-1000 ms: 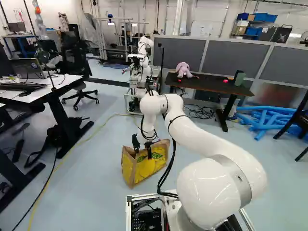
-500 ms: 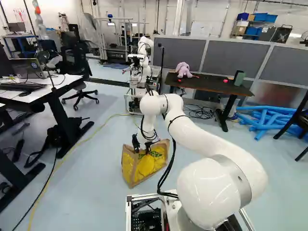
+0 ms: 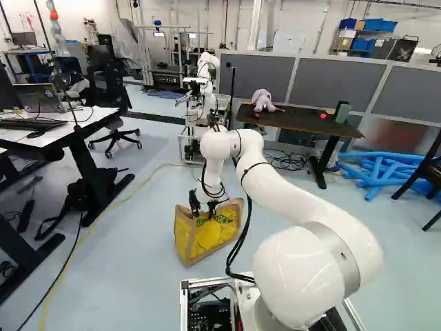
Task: Pick up the bag on the ground and place it on the table
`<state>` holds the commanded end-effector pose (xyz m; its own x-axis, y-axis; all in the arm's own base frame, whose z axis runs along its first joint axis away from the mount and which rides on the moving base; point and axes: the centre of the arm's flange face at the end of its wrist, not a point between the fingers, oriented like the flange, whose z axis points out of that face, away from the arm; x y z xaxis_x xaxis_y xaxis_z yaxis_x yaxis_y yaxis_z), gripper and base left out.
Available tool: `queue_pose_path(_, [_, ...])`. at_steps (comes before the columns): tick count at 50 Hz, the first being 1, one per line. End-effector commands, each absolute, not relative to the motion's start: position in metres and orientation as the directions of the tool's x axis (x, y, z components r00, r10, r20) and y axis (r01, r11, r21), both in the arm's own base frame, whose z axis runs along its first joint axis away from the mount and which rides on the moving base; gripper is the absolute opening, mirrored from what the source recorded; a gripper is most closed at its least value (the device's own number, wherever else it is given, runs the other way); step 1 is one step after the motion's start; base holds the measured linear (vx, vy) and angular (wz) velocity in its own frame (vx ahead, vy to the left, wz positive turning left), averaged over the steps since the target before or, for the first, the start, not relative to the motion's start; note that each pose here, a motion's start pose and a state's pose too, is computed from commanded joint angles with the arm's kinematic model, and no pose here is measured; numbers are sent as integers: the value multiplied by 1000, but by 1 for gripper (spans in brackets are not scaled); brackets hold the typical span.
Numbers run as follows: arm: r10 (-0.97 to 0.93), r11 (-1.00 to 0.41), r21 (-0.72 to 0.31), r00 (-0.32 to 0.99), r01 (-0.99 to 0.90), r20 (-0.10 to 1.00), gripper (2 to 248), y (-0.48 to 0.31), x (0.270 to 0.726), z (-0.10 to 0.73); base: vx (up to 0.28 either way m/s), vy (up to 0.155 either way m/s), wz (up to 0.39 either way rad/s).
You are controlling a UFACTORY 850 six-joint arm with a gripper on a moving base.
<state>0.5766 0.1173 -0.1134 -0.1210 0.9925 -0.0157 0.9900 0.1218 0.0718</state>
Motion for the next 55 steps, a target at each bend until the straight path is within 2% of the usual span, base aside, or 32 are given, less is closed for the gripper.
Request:
queue_pose_path(26, [998, 65, 70, -64, 995, -11, 22, 117, 573, -74, 0, 0, 0])
queue_pose_path(55, [998, -56, 1, 56, 998, -34, 22, 120, 540, -30, 0, 0, 0])
